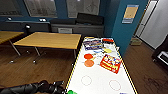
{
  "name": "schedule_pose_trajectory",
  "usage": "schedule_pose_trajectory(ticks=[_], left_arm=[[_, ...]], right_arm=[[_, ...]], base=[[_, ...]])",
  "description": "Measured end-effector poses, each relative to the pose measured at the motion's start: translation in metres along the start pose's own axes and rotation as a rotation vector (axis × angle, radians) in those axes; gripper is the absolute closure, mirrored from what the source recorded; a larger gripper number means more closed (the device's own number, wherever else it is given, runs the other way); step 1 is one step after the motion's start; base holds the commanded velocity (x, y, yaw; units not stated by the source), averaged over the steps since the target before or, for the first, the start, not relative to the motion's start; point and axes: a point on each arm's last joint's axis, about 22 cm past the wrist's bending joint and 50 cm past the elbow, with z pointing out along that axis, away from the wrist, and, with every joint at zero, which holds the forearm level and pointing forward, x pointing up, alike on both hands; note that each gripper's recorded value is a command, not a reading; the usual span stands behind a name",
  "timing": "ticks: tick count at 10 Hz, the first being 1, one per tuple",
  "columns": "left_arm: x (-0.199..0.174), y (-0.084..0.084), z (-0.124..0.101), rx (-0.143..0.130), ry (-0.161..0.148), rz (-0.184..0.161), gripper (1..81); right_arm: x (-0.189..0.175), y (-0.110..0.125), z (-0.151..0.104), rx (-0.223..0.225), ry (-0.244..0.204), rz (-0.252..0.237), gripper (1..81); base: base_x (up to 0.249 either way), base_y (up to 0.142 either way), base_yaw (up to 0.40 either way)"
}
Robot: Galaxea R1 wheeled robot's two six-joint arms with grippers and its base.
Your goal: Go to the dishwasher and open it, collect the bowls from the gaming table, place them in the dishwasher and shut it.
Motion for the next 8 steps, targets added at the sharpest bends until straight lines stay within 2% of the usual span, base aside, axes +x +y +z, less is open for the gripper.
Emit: schedule_pose_trajectory(ticks=[2, 3, 5, 8], left_arm=[[-0.052, -0.024, 0.004, 0.029, -0.005, -0.012, 81.1], [-0.079, -0.035, 0.011, 0.038, -0.018, -0.022, 81.1], [-0.134, -0.050, 0.029, 0.040, -0.042, -0.046, 81.1], [-0.212, -0.082, 0.045, 0.068, -0.058, -0.099, 81.1]], right_arm=[[-0.004, -0.006, 0.004, 0.018, 0.003, -0.006, 81.1], [-0.006, -0.005, 0.006, 0.016, 0.002, -0.006, 81.1], [-0.008, -0.002, 0.009, 0.010, 0.002, -0.006, 81.1], [-0.011, 0.000, 0.020, 0.004, 0.004, -0.007, 81.1]], base=[[0.000, 0.000, 0.000], [0.000, 0.000, 0.000], [0.000, 0.000, 0.000], [0.000, 0.000, 0.000]])
